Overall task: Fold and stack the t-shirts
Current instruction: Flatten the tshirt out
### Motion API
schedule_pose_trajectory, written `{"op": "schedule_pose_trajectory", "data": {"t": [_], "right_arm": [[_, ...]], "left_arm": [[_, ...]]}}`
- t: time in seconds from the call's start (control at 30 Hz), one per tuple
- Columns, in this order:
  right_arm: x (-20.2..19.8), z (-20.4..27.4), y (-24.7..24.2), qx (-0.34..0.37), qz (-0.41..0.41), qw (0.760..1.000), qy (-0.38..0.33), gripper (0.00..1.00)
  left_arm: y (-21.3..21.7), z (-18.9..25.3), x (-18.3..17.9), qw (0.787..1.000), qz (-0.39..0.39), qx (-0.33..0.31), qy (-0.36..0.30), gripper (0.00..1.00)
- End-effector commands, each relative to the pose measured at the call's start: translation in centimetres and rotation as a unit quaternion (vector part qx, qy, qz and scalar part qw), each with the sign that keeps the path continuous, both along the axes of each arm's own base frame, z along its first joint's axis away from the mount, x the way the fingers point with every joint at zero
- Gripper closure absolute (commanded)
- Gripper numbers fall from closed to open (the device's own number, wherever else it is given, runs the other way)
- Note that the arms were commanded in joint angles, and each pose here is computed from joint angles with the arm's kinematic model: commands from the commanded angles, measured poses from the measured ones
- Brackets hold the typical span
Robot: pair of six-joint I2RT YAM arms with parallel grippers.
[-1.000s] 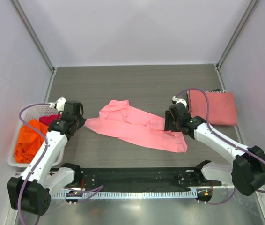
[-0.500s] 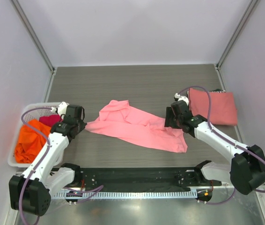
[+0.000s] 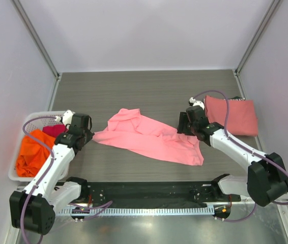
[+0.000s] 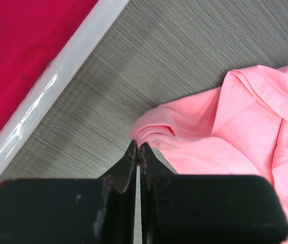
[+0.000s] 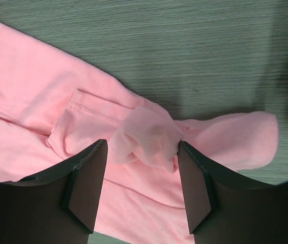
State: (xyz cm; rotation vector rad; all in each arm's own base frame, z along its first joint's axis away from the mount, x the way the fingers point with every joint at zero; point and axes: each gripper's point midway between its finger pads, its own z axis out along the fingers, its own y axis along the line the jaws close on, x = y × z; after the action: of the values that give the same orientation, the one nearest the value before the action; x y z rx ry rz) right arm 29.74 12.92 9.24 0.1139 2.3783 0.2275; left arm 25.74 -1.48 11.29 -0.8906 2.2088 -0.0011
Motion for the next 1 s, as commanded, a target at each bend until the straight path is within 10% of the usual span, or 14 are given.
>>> {"op": "schedule_pose_trajectory", "data": {"t": [0.0,0.5,0.97], "right_arm": [[2.3,2.4,0.8,0.017,0.002,0.999,-0.045,0.37],[3.9,3.4,1.7,0.033,0.011,0.997,-0.073,0.42],[5.8,-0.3,0.1,0.008,-0.026,0.999,-0.038,0.79]], "left_arm": [[0.4,0.9,0.7,1.0,0.007,0.01,-0.025,1.0],[0.3,0.9,0.8,1.0,0.003,0.008,-0.027,1.0],[0.2,0.4,0.9,1.0,0.001,0.007,-0.025,1.0]]}}
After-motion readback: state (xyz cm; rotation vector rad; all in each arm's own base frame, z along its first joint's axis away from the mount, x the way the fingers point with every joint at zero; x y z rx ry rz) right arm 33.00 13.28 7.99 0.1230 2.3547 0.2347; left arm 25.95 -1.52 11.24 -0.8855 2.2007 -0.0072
